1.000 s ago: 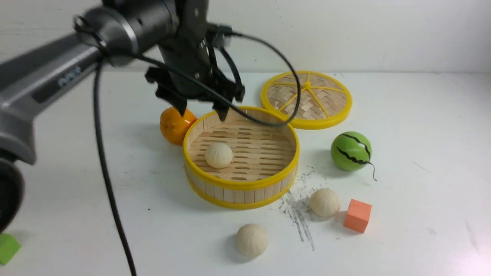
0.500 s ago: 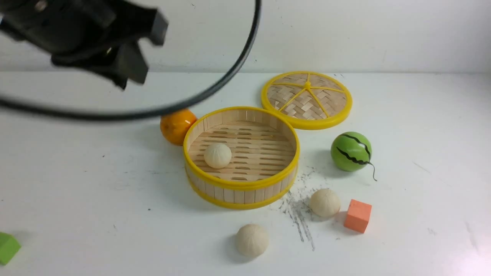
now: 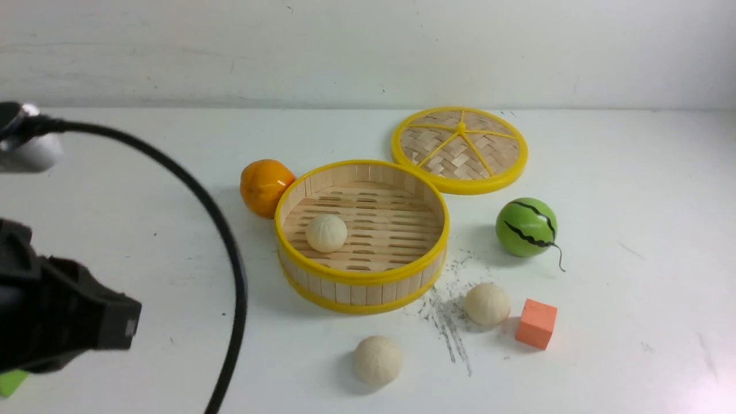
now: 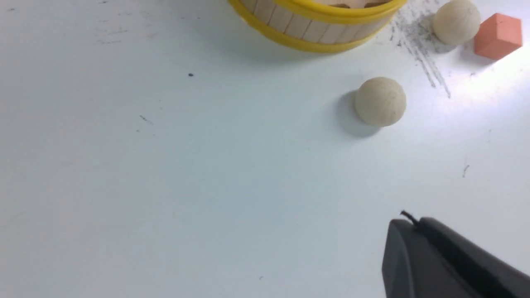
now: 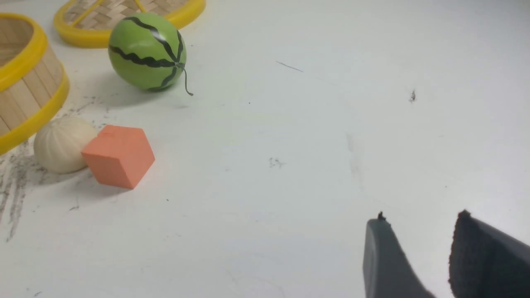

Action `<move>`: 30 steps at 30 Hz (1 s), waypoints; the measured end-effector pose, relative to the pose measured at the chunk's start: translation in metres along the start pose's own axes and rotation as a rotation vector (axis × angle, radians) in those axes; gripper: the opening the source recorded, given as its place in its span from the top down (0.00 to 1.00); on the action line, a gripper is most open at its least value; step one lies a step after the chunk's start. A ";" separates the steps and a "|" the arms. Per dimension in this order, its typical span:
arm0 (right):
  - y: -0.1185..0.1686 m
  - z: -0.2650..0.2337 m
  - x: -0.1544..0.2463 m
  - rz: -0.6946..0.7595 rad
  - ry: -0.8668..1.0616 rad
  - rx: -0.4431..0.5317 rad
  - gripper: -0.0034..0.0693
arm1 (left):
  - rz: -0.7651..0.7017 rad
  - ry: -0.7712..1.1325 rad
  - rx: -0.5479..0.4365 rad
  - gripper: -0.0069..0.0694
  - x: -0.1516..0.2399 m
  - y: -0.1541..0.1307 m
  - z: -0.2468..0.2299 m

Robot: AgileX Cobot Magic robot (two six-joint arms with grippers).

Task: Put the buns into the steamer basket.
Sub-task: Use the right arm to grab a steamed stuffed bun

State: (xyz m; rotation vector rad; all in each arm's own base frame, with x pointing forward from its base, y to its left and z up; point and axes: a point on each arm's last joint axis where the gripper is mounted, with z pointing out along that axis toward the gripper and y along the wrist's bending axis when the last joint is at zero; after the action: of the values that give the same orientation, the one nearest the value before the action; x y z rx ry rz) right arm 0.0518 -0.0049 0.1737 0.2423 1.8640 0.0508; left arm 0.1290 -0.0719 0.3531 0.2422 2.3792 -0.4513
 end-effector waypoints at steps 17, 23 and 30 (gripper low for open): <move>0.019 -0.001 0.001 0.902 0.089 -0.201 0.62 | 0.058 -0.245 0.063 0.93 0.091 0.026 -0.020; 0.021 -0.002 -0.004 1.120 0.078 -0.251 0.62 | 0.043 -0.326 0.087 0.93 0.102 0.031 -0.009; 0.021 -0.002 -0.006 0.847 0.036 -0.244 0.62 | 0.037 -0.347 0.090 0.93 0.105 0.033 0.000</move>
State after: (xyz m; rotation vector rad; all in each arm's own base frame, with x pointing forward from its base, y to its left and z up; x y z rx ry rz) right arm 0.0540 0.0144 0.1831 0.8437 1.6499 0.8567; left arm 0.0603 -0.0365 0.2750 0.2284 2.0159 -0.5366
